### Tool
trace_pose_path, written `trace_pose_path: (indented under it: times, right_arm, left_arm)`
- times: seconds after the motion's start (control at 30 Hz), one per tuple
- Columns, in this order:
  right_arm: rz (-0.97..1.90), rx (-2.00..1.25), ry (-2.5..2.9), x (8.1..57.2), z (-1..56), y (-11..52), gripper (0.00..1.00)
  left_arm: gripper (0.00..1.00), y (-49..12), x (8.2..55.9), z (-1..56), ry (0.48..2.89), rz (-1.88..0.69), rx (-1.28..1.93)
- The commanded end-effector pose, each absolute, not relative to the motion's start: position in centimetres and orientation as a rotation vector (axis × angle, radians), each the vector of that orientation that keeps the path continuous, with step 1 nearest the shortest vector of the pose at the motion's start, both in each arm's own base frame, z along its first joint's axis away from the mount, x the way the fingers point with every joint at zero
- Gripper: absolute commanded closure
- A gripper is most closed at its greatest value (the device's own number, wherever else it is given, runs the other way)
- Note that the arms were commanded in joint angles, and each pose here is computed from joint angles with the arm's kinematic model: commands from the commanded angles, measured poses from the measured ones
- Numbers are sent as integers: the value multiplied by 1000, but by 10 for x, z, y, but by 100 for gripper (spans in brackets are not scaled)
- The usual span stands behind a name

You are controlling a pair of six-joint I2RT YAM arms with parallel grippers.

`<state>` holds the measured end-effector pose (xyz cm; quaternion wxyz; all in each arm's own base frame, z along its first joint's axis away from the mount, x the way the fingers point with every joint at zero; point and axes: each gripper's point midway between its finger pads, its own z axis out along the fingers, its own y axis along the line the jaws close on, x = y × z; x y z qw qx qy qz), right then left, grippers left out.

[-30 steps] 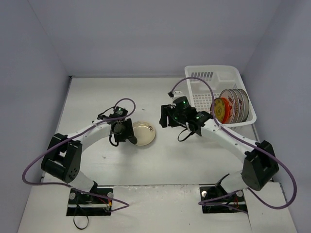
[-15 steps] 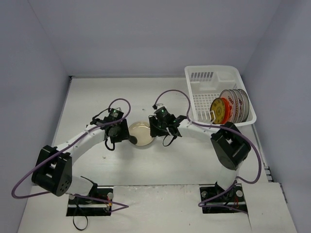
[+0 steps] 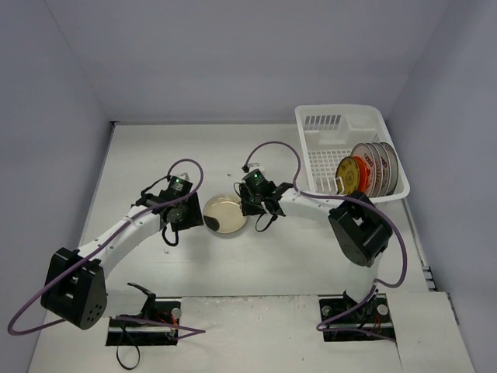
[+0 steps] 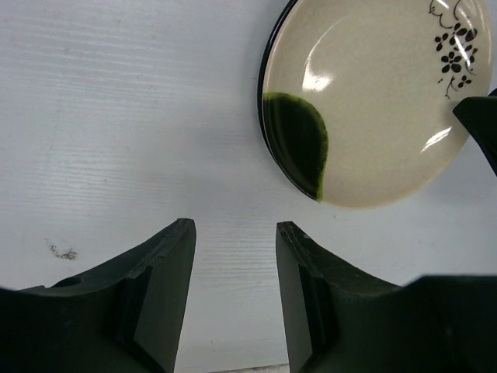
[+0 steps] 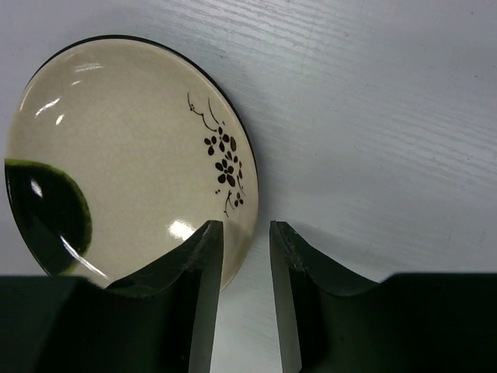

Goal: Load the plates into the dish rack

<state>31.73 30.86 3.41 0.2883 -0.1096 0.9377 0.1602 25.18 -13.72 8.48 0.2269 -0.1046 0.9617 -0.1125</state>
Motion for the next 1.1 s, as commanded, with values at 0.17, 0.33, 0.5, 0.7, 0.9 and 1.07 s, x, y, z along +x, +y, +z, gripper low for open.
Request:
trace_pose_path:
  times: [0.17,0.33,0.5,0.7,0.9,1.07]
  right_arm:
    - [437,-239,2421,341,56,323,80]
    - [396,-253,2387,348,70,320,96]
    - [367,-283,2336,353,93,318,100]
    - [293,-362,2235,360,146,307,100]
    - [135,-442,2009,370,250,274,100]
    - [-128,-413,1904,368,313,214,100]
  left_arm:
    - [55,-132,254,101,2599,-303,-277]
    - [55,-130,254,104,2596,-297,-262]
    - [55,-130,253,102,2601,-292,-258]
    - [55,-129,253,105,2595,-290,-251]
    - [55,-124,256,119,2564,-263,-230]
    - [55,-119,256,127,2556,-229,-213]
